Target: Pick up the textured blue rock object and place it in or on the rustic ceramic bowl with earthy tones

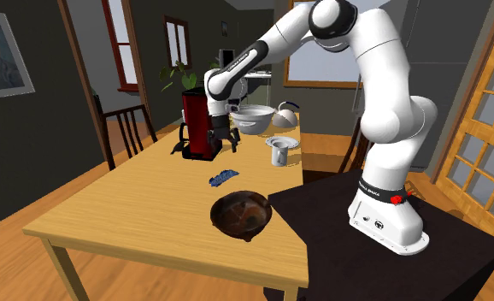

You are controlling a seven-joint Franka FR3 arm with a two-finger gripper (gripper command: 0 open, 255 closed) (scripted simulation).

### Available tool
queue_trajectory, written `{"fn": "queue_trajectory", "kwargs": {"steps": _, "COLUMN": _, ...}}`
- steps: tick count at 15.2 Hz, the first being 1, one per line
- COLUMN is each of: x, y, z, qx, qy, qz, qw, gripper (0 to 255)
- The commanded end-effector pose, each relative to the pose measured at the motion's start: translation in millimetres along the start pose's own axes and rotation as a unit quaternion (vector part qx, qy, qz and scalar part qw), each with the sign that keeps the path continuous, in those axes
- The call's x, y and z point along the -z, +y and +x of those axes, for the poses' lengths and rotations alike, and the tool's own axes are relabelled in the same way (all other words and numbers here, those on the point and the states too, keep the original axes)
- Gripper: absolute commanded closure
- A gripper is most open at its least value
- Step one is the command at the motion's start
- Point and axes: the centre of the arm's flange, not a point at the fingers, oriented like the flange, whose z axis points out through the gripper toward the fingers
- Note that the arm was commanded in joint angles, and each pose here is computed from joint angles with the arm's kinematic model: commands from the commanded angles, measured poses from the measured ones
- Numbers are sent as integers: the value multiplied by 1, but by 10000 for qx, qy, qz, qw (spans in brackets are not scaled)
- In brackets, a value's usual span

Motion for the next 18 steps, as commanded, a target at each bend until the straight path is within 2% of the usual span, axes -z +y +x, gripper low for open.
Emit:
{"fn": "queue_trajectory", "kwargs": {"steps": 1, "x": -14, "y": -22, "z": 8, "qx": -258, "qy": 9, "qz": -40, "qw": 9997, "gripper": 0}}
{"fn": "queue_trajectory", "kwargs": {"steps": 10, "x": -57, "y": -26, "z": 10, "qx": -315, "qy": 10, "qz": -49, "qw": 9995, "gripper": 0}}
{"fn": "queue_trajectory", "kwargs": {"steps": 17, "x": -57, "y": -26, "z": 10, "qx": -316, "qy": 10, "qz": -49, "qw": 9995, "gripper": 0}}
{"fn": "queue_trajectory", "kwargs": {"steps": 18, "x": -57, "y": -26, "z": 10, "qx": -316, "qy": 10, "qz": -49, "qw": 9995, "gripper": 255}}
